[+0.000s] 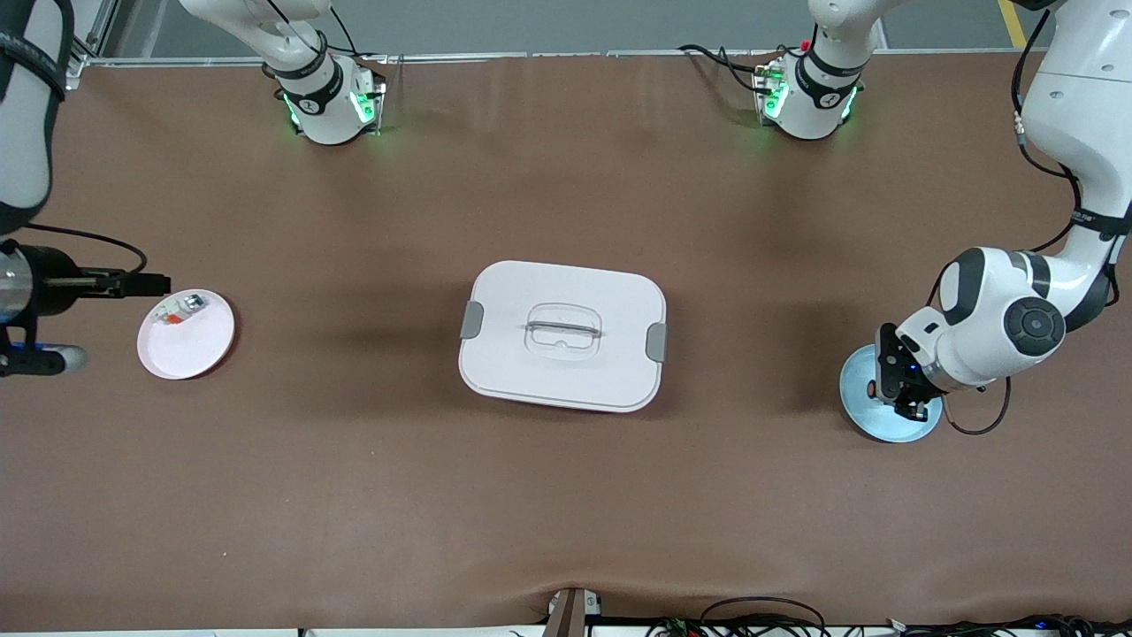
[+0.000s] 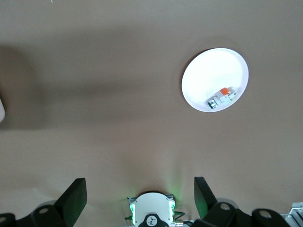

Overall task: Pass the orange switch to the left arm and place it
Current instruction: 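Carry the switch to the blue plate while the right gripper withdraws, then lower the switch onto the blue plate and open the left gripper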

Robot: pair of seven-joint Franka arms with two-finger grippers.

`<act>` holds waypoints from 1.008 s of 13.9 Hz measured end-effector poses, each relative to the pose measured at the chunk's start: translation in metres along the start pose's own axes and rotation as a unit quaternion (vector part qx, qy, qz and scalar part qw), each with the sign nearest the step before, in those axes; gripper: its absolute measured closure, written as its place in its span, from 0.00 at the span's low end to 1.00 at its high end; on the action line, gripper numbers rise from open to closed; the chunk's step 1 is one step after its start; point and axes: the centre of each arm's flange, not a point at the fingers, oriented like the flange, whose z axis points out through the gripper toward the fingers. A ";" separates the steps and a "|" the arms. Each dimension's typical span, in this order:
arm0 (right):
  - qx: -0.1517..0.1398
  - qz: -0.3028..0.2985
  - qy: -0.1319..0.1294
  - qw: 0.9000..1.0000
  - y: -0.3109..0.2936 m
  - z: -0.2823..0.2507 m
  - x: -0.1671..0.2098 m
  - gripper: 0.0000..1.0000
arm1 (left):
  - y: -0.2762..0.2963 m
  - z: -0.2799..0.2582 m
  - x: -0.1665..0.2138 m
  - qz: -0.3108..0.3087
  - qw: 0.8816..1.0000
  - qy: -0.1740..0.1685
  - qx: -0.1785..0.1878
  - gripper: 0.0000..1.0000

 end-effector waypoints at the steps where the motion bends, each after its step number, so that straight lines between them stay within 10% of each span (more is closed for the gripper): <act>1: 0.001 0.004 0.007 1.000 0.001 -0.007 -0.006 0.00 | 0.001 0.005 -0.003 0.003 1.000 -0.003 0.000 0.66; 7: 0.004 0.085 0.017 0.996 -0.001 -0.018 -0.016 0.00 | 0.006 0.016 -0.017 -0.003 1.000 -0.001 0.001 0.66; 14: 0.006 0.069 0.030 0.997 -0.002 -0.042 -0.046 0.00 | -0.004 -0.004 -0.026 -0.067 0.997 -0.003 0.026 0.01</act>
